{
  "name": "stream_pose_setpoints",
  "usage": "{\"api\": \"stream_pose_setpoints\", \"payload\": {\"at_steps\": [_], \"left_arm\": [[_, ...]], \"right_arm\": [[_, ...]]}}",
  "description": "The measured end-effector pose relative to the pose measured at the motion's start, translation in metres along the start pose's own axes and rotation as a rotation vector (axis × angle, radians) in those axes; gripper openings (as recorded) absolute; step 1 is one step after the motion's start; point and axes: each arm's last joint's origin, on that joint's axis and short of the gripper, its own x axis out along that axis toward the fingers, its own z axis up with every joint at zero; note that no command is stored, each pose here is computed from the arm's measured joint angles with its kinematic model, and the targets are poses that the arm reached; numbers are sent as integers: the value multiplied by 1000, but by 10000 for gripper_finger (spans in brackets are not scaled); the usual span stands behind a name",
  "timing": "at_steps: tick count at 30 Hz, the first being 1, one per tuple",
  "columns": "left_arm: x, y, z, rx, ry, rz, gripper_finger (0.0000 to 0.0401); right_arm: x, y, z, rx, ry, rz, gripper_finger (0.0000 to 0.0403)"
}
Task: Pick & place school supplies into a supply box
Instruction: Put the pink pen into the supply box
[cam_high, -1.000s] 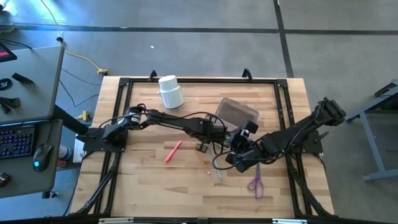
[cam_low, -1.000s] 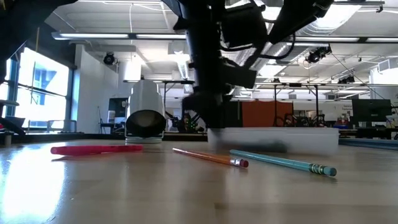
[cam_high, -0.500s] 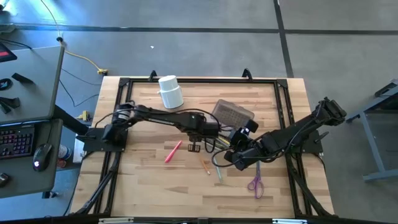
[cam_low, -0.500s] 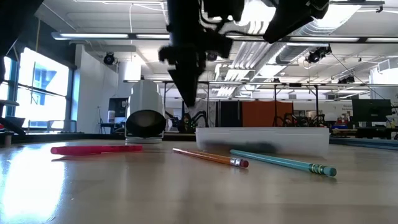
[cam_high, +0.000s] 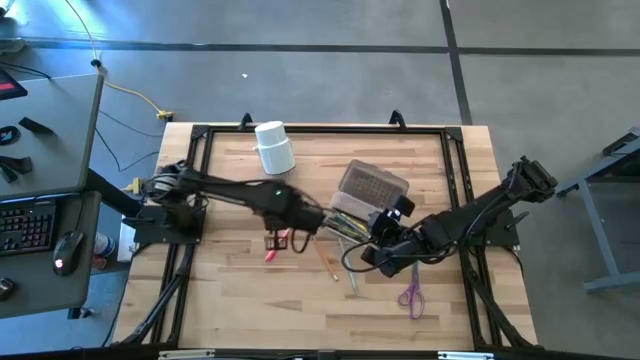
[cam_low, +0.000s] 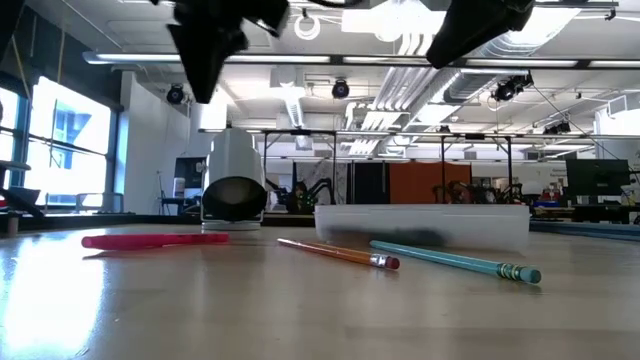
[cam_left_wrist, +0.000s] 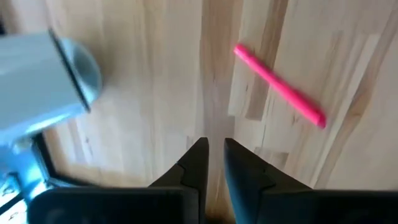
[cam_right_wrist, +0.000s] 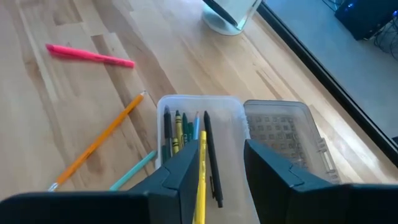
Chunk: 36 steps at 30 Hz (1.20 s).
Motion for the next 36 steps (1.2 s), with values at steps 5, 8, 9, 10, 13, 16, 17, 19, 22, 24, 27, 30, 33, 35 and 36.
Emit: {"api": "stream_pose_setpoints", "payload": {"at_steps": [5, 8, 9, 10, 13, 16, 17, 19, 22, 24, 27, 30, 33, 35, 36], "left_arm": [[3, -23, -47, -13, 22, 41, 65], [17, -37, -81, -86, 25, 54, 53], [23, -42, -90, -125, -6, 41, 49], [31, -48, -98, -165, -46, 14, 45], [54, -69, -114, -235, -194, -109, 38], [78, -92, -121, -234, -362, -234, 39], [86, -96, -123, -230, -395, -260, 42], [97, -104, -121, -246, -466, -325, 54], [117, -106, -121, -252, -476, -309, 81], [120, -105, -121, -268, -503, -259, 103], [125, -104, -122, -305, -517, -209, 139], [122, -106, -119, -318, -547, -240, 176], [122, -107, -118, -323, -558, -259, 209], [121, -107, -117, -329, -569, -261, 228], [121, -107, -117, -336, -576, -255, 236]], "right_arm": [[-5, 4, -3, -15, -8, 17, 112], [-6, 5, -4, -17, -10, 22, 112], [-6, 5, -3, -15, -12, 20, 112], [-6, 5, -3, -14, -19, 14, 112], [-4, 3, -1, -16, -44, -19, 112], [0, 0, 1, -32, -46, -36, 112], [1, -1, 2, -34, -44, -40, 112], [4, -3, 4, -24, -41, -48, 112], [9, -7, 7, -6, -35, -61, 112], [12, -9, 9, 5, -30, -70, 112], [17, -13, 13, 24, -27, -86, 112], [21, -17, 15, 39, -21, -99, 112], [25, -20, 17, 54, -10, -103, 112], [27, -21, 18, 61, 1, -93, 112], [28, -22, 18, 66, 8, -89, 112]]}}
